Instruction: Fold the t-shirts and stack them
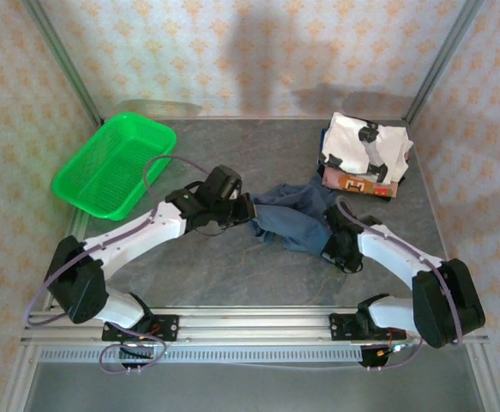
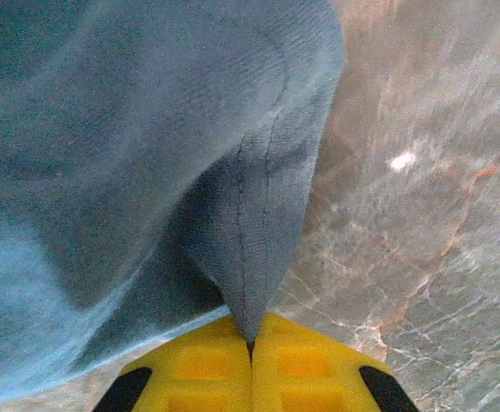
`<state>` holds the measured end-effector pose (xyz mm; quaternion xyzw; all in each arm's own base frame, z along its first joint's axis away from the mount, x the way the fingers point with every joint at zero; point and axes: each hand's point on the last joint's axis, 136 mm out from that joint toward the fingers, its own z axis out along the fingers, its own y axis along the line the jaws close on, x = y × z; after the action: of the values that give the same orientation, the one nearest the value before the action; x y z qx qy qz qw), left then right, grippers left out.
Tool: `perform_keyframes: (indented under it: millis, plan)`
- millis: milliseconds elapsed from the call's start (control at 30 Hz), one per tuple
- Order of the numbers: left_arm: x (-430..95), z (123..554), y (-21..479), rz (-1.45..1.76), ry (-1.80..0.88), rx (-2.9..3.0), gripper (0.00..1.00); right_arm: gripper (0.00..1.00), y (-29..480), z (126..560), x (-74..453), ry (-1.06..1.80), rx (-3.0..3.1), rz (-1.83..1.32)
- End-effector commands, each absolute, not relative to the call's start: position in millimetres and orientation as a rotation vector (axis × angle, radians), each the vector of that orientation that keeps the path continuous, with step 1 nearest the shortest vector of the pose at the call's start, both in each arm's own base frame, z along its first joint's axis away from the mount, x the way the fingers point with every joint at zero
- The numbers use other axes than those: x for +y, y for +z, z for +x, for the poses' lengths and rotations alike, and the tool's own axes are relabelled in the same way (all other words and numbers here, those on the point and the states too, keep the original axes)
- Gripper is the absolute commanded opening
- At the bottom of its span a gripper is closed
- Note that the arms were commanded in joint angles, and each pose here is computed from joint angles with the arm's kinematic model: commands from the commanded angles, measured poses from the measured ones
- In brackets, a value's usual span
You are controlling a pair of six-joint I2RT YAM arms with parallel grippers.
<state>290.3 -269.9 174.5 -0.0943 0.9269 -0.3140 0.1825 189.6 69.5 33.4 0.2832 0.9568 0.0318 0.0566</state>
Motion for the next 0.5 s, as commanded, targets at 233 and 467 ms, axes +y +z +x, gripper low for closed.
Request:
perform_keyframes:
  millis: [233, 467]
  plan:
    - [-203.2, 303.7, 279.7, -0.309, -0.869, 2.393, 0.00, 0.00, 199.9, 260.5, 61.3, 0.248, 2.535, 0.700]
    - [-194.2, 318.5, 337.9, -0.265, -0.891, 2.286, 0.00, 0.00, 304.9, 295.4, 80.1, 0.422, 2.344, 0.572]
